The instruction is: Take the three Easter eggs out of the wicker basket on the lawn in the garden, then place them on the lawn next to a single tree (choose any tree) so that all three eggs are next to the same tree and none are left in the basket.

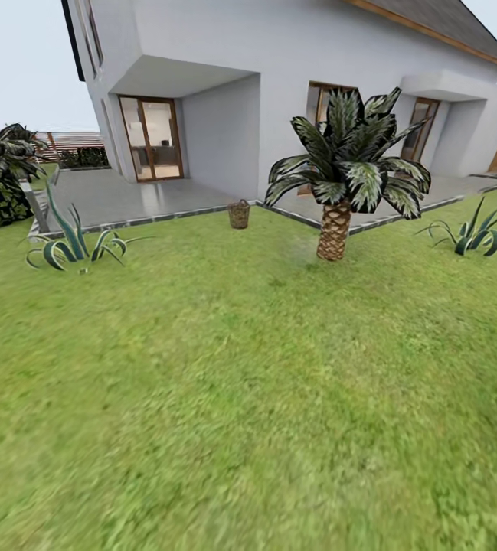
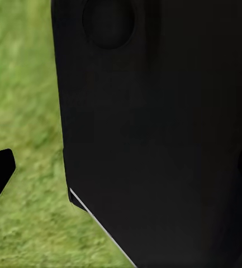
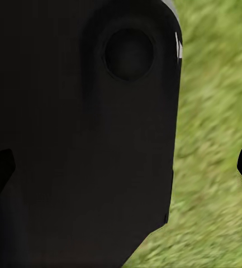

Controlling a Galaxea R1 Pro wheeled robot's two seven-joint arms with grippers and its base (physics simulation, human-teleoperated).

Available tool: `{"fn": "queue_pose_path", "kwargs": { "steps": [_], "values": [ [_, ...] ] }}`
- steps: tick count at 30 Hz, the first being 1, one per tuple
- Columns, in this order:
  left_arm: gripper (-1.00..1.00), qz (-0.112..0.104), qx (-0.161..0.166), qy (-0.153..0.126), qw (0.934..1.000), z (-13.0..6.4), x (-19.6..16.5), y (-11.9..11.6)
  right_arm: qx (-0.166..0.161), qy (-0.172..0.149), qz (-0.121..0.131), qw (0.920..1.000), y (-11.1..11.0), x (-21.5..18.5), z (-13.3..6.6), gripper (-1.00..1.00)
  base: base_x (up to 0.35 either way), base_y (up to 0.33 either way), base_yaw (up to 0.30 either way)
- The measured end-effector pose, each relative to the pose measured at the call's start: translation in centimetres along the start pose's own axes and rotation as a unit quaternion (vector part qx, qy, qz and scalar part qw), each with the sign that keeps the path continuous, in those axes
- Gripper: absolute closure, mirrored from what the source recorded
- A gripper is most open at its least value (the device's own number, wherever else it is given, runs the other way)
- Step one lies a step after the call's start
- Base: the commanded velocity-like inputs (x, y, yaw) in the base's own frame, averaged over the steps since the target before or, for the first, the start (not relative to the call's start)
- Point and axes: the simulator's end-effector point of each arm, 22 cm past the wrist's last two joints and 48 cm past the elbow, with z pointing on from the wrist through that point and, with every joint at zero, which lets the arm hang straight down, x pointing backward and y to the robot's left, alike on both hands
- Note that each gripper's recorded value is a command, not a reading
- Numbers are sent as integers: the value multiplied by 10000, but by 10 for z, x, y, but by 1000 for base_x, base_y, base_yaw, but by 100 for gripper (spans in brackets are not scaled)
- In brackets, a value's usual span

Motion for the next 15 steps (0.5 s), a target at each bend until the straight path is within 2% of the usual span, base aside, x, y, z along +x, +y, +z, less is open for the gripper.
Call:
{"fn": "queue_pose_path", "kwargs": {
  "steps": [15],
  "values": [
    [-100,3,0,-1,10000,0,0,0,-1,0,0,10000,0,0,0,-100,324,17,0]
  ]
}}
